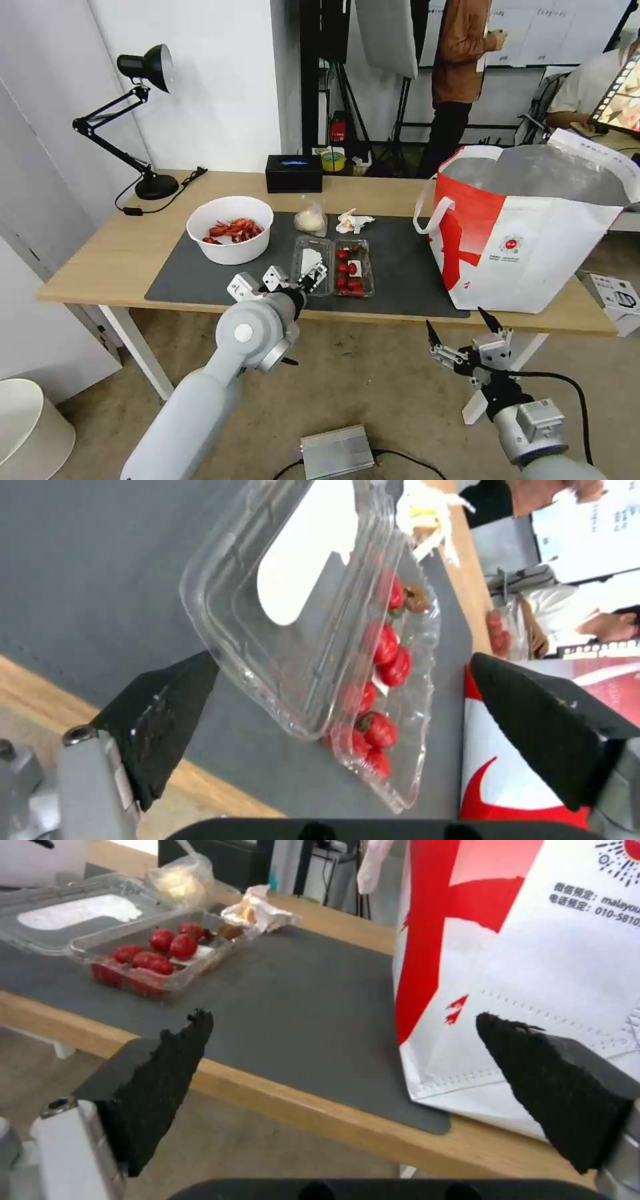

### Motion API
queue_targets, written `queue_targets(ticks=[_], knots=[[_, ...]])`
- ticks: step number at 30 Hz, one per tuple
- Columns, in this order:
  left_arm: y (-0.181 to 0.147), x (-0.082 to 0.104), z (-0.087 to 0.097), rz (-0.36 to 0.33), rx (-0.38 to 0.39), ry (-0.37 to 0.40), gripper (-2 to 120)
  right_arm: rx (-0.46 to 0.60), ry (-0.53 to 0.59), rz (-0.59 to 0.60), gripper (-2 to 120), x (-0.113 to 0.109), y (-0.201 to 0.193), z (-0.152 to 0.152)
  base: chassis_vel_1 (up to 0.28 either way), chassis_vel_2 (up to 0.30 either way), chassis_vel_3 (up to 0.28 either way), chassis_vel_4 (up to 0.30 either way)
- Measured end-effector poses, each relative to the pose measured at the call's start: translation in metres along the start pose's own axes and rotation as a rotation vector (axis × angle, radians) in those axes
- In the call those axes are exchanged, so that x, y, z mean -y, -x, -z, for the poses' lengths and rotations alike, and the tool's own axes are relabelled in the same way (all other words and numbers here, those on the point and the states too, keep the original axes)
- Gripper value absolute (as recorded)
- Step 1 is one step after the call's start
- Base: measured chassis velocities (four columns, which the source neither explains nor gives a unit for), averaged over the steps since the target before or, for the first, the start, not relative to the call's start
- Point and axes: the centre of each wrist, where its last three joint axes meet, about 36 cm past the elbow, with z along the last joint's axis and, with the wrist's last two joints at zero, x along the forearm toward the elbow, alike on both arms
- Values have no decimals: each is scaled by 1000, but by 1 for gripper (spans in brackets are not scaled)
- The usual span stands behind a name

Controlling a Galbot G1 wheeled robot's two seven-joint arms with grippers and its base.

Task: Pick up the trash from the table and place it into the takeout bag.

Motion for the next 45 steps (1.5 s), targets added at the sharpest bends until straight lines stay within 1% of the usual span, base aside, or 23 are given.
queue_targets(ticks=[3, 7, 13, 16, 22, 24, 25, 28, 34, 45], knots=[[-1, 0, 0, -14, 18, -6, 100, -1, 2, 1, 100, -2, 0, -1, 0, 0, 0, 0], [-6, 2, 1, -61, 47, -21, 100, -1, 3, 1, 100, -3, 0, -2, 0, 0, 0, 0], [-12, 3, 0, -96, 56, -30, 100, -1, 5, 1, 100, -4, 0, -2, 0, 0, 0, 0], [-21, 4, -3, -138, 47, -32, 100, -1, 7, 2, 100, -5, 0, -2, 0, 0, 0, 0], [-27, 8, -8, -178, 25, -29, 100, 0, 11, 0, 100, -6, 0, -2, 0, 0, 0, 0], [-27, 8, -8, -180, 24, -29, 100, 0, 11, 0, 100, -6, 0, -2, 0, 0, 0, 0], [-27, 8, -11, -197, 12, -24, 100, 1, 14, -3, 100, -7, 0, -3, 0, 0, 0, 0], [-27, 11, -16, -216, -4, -15, 100, 2, 15, -5, 100, -7, 0, -2, 0, 0, 0, 0], [-21, 19, -19, -231, -15, 1, 100, 7, 11, -8, 100, -5, 0, -2, 0, 0, 0, 0], [-15, 22, -24, -230, -30, 14, 100, 10, 11, -8, 100, -3, 2, -4, 0, 0, 0, 0]])
